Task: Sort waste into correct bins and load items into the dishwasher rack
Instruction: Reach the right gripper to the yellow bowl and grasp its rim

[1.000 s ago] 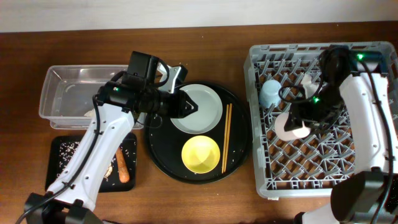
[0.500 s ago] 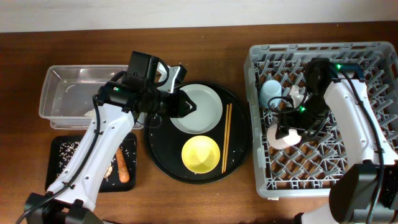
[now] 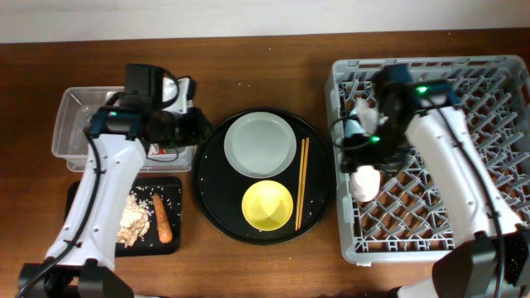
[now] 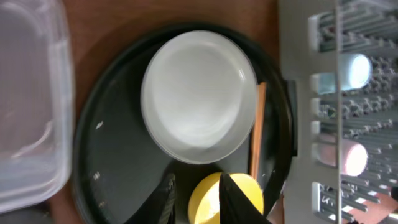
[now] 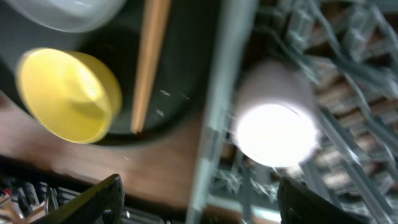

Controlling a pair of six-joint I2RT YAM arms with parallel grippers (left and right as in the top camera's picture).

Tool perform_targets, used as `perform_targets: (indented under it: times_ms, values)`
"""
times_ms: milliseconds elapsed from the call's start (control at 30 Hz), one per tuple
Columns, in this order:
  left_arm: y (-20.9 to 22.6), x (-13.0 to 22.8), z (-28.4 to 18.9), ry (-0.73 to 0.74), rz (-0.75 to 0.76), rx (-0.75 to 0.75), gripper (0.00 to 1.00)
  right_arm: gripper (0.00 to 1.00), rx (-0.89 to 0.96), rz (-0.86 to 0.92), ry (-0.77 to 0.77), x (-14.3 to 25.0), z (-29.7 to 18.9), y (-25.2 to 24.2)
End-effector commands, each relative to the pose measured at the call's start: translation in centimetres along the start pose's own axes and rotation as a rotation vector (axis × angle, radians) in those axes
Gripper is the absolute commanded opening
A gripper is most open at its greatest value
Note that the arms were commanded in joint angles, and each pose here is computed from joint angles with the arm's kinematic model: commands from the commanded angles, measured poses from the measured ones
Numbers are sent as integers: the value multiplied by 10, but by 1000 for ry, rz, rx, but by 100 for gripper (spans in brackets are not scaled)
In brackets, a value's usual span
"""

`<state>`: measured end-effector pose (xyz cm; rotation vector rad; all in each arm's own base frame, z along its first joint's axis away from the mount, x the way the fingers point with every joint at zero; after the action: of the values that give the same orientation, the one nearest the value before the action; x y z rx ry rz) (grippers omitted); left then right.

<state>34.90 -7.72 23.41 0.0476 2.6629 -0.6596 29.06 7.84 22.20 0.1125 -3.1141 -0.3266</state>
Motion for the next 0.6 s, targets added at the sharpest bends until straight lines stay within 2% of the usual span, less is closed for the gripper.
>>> perform_targets:
  times_ms: [0,33,67,133,167,200,267,367,467,567]
  values:
    - [19,4,-5,19,-31,-85,23,78,-28,-31,-75,-2,-2,45]
    - [26,6,-6,27,-37,-142,23,83,-36,-74,-79,0,1,60]
    - [31,9,-7,37,-42,-184,22,98,-43,-117,-70,5,4,73]
    - [37,11,-9,47,-45,-244,23,98,-105,-179,-31,18,9,100]
    - [39,12,-9,48,-46,-257,23,91,-131,-219,-18,24,12,113]
    - [39,12,-9,49,-46,-258,23,76,-136,-249,-15,29,17,126]
    - [40,11,-9,47,-46,-269,23,56,-133,-302,-8,35,30,151]
    - [48,11,-12,43,-44,-342,23,54,-8,-335,13,43,61,169]
    - [48,13,-12,50,-46,-341,23,53,151,-311,-18,33,83,162]
    - [45,13,-11,54,-41,-331,24,53,132,-270,16,26,88,155]
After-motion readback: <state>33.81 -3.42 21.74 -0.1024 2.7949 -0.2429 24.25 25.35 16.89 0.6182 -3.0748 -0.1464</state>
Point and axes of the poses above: each gripper's point midway between its finger pads, its own z axis out along the fingers, its own y axis along the line the jaws close on, x = y × z, the point moved 6 cm from there along -z, back along the fingers, and after that the axes turned 4 degrees about z, right-handed, at the moved point
